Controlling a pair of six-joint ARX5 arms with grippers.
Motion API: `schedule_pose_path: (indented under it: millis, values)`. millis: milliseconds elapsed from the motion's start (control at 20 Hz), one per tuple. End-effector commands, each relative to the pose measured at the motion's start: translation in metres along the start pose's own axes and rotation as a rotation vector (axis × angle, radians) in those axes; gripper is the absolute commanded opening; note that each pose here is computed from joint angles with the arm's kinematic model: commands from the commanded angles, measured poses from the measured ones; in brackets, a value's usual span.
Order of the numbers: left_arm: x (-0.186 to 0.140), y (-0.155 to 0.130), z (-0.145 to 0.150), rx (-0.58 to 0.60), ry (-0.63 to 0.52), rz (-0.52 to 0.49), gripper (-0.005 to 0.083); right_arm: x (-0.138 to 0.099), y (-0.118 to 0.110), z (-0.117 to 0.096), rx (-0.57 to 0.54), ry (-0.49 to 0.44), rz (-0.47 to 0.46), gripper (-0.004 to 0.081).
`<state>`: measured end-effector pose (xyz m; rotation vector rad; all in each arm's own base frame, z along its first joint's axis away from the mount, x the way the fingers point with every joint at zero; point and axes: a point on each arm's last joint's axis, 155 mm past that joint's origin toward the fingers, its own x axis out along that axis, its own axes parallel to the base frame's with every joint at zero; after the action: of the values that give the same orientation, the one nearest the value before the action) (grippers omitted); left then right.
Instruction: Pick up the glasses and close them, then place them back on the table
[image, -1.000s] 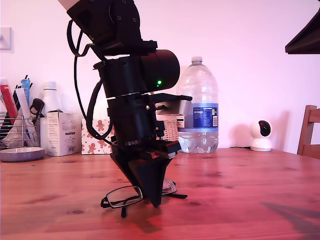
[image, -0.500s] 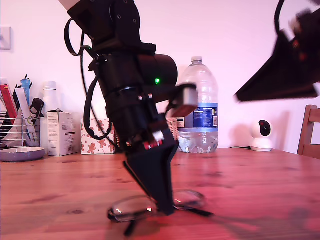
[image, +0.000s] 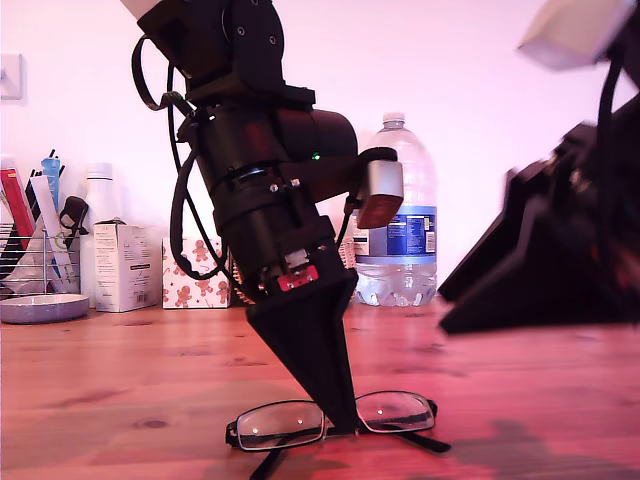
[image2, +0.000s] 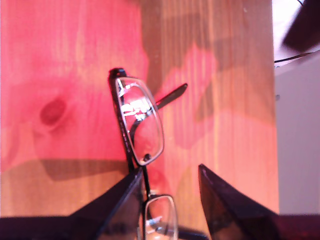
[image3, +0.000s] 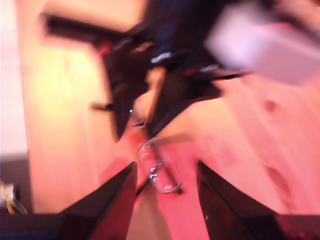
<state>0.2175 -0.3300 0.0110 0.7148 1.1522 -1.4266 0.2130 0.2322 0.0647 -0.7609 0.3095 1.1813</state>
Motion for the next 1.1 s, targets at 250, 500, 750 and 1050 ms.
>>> schedule_pose_path:
  millis: [250, 500, 750, 1050]
  values:
    - [0.012, 0.004, -0.003, 0.013, 0.011, 0.015, 0.0416, 0.012, 0.005, -0.008, -0.026, 0.056, 0.019, 0.0353]
    - [0.014, 0.008, -0.001, 0.043, 0.018, 0.051, 0.0415, 0.012, 0.002, -0.005, -0.065, 0.050, 0.016, 0.0353]
    - [0.021, -0.012, 0.002, 0.100, 0.046, 0.021, 0.0415, 0.013, 0.003, -0.007, -0.078, 0.056, 0.021, 0.0353]
    - [0.027, -0.030, 0.003, 0.135, 0.071, -0.002, 0.0415, 0.023, 0.013, -0.021, -0.053, 0.102, 0.075, 0.0354]
